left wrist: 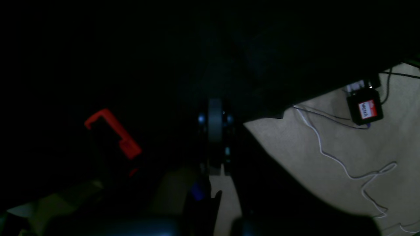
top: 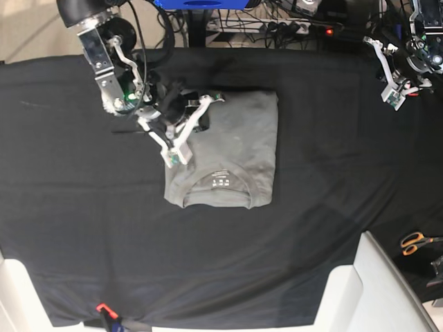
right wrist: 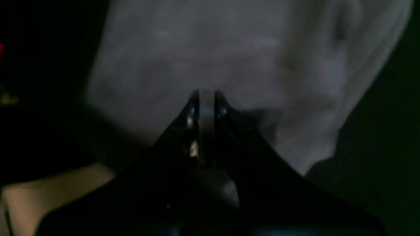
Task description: Fold the T-shirt properly
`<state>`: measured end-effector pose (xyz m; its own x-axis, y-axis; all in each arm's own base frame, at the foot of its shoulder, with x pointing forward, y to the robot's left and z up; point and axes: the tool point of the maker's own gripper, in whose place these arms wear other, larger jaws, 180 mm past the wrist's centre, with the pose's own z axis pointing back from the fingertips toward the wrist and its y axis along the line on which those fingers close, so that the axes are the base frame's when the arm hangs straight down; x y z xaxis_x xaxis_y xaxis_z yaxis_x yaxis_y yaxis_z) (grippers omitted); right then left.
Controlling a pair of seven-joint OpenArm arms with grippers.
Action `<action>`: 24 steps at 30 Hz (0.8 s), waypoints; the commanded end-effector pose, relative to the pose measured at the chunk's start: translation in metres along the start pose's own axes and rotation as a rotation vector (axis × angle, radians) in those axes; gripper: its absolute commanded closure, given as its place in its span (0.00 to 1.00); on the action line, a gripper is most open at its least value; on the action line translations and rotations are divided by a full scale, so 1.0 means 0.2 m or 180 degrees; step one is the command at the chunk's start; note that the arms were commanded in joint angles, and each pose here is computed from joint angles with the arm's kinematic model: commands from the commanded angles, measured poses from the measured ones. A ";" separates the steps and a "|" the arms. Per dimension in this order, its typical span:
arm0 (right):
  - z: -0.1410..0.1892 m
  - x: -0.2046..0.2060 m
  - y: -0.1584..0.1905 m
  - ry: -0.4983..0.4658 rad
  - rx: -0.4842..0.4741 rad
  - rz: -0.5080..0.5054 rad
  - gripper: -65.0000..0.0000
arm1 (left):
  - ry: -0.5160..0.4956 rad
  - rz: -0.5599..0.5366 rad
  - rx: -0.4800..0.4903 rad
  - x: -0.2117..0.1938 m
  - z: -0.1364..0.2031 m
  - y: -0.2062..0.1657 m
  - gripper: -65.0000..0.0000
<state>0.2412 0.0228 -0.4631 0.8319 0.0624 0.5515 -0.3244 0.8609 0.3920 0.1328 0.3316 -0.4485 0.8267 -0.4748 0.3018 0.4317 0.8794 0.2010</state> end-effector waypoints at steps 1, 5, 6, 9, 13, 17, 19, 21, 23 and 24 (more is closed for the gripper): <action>-0.01 0.03 -0.03 -0.0070 -0.0009 0.0001 1.00 | -0.0056 -0.0036 0.0060 0.03 0.02 0.04 1.00; -0.03 -0.04 -0.12 -0.0005 -0.0116 -0.0032 1.00 | -0.0052 -0.0033 0.0058 0.02 0.02 0.04 1.00; -0.03 -0.03 -0.13 -0.0011 -0.0129 -0.0015 1.00 | -0.0056 -0.0033 0.0060 0.03 0.02 0.04 1.00; 0.02 0.06 -0.09 -0.0189 -0.0080 0.0082 1.00 | -0.0056 -0.0033 0.0060 0.03 0.02 0.04 1.00; 0.21 0.17 0.06 -0.0418 0.0062 0.0259 1.00 | -0.0120 -0.0040 0.0046 0.05 0.03 0.01 1.00; 0.39 0.17 0.03 -0.0547 -0.0091 0.0273 1.00 | -0.0138 -0.0126 -0.0012 0.03 0.09 -0.09 1.00; 0.49 0.10 -0.04 -0.0437 -0.0316 0.0108 1.00 | -0.0108 -0.0187 -0.0111 0.00 0.12 -0.19 1.00; 0.56 0.01 -0.09 -0.0268 -0.0489 -0.0065 1.00 | -0.0069 -0.0219 -0.0215 -0.04 0.14 -0.28 1.00; 0.61 -0.14 -0.12 0.0010 -0.0619 -0.0268 1.00 | 0.0021 -0.0218 -0.0341 -0.10 0.15 -0.37 1.00; 0.63 -0.22 -0.14 0.0131 -0.0667 -0.0347 1.00 | 0.0063 -0.0214 -0.0412 -0.14 0.15 -0.42 1.00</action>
<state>0.1545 -0.0661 -0.4096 0.8835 -0.0165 0.4681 -0.1330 0.9494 0.2845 0.0619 0.2655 -0.4505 0.8075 -0.5234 0.2721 0.5225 0.8487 0.0820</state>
